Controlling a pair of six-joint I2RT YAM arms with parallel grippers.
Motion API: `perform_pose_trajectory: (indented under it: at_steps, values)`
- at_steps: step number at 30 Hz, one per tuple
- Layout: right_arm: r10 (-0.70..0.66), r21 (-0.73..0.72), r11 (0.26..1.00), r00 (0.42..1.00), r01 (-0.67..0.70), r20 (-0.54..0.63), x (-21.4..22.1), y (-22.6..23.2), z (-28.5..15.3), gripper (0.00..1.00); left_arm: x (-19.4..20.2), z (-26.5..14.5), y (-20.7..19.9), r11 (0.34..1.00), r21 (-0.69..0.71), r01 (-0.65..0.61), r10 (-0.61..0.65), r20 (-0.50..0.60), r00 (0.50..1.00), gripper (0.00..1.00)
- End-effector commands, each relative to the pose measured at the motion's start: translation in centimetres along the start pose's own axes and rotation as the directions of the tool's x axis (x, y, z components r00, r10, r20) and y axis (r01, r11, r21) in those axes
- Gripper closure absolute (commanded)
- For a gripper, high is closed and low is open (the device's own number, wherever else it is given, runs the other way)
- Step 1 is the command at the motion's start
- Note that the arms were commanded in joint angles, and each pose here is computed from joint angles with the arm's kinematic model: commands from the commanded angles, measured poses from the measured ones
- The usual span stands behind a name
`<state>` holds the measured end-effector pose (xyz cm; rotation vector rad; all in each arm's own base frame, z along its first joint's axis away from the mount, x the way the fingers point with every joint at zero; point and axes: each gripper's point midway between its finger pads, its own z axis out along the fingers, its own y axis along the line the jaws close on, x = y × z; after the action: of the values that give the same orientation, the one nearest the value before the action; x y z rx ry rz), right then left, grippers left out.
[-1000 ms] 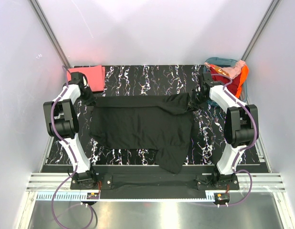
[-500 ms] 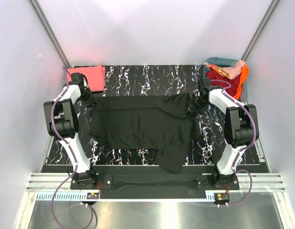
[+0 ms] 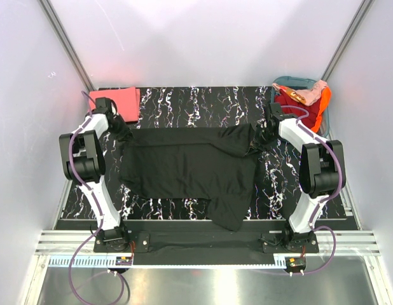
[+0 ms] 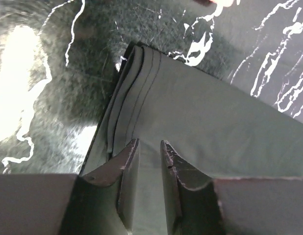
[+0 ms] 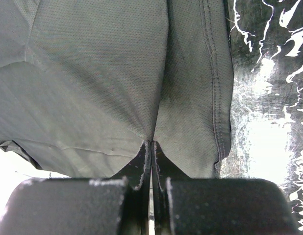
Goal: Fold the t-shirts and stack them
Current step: Fold the tshirt
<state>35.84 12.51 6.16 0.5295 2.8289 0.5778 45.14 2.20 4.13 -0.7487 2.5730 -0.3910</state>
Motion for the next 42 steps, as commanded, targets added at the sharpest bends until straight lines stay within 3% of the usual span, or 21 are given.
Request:
perform_pose_trajectory:
  at_steps: [1,9,31,37,42]
  values:
    - [-0.006,-0.051,0.999,0.999,0.008,0.040,-0.3,1.8,-2.4,1.00,0.2,1.2,0.3,0.999,-0.010,0.041,-0.042,-0.041,0.998,0.74]
    - [0.010,-0.070,0.998,0.999,-0.006,0.045,0.0,2.2,-3.0,1.00,0.9,1.8,2.6,0.993,-0.114,0.018,-0.027,-0.074,0.997,0.74]
    - [0.000,-0.015,1.000,0.999,0.001,0.034,2.1,0.5,-2.9,1.00,0.7,1.7,3.2,0.991,-0.130,-0.031,0.020,-0.082,0.996,0.71]
    - [-0.023,0.012,1.000,0.999,0.022,0.030,1.6,-0.2,-1.4,1.00,-0.3,-0.3,2.4,0.993,-0.114,-0.040,0.038,-0.020,0.999,0.56]
    - [-0.042,0.035,0.999,0.999,0.042,0.022,0.9,-0.6,0.0,1.00,-1.4,-2.3,1.7,0.994,-0.099,-0.039,0.043,0.031,0.999,0.53]
